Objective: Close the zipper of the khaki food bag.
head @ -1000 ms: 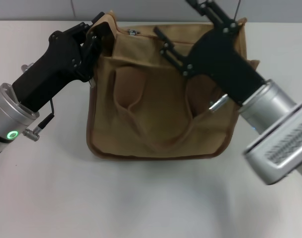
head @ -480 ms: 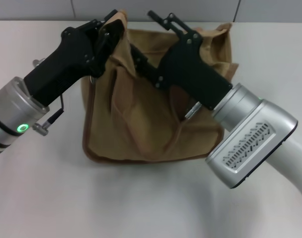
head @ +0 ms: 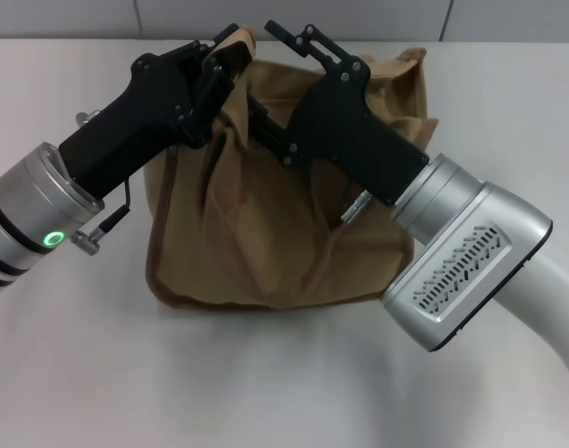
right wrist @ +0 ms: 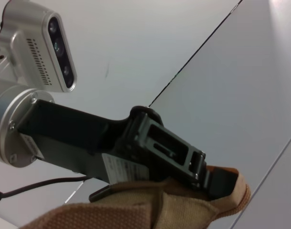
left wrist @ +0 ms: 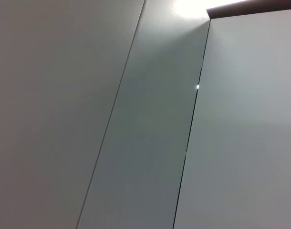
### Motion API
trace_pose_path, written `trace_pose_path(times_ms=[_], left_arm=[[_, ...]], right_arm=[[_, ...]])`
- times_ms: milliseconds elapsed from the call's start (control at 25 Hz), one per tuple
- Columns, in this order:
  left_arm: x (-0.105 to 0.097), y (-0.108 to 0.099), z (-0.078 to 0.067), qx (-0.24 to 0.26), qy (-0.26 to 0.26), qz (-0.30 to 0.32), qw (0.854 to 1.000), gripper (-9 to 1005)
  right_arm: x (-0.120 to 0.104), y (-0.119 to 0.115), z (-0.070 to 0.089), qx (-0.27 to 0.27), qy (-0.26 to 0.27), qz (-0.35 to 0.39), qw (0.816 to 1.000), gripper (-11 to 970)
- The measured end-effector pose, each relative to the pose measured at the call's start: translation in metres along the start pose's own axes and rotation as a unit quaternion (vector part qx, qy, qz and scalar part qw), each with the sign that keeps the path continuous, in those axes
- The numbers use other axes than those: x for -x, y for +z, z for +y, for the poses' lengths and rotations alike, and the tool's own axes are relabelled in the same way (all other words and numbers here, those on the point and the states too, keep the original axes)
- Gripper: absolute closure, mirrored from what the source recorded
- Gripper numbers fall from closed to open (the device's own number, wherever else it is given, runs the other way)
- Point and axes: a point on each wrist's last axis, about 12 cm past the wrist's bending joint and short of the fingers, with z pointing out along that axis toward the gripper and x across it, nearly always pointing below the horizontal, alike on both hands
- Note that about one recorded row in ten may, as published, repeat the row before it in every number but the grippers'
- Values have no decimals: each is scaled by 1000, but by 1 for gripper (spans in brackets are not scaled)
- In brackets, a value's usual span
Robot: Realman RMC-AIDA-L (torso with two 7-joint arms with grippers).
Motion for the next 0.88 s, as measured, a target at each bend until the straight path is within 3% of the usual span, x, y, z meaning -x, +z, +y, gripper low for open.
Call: trace_pose_path(times_ms=[440,560,880], left_arm=[[-1,-1,1,4,0,5,1000,956],[-1,-1,1,4,-1,5,1000,955],[-1,-2,0,5,-2,4,1000,953]], right_arm=[[-1,-2,4,13,-7,0,1000,454],[-1,-3,5,14,-8,0,1000,686],[-1,-3,5,15,-8,1,1000,838]])
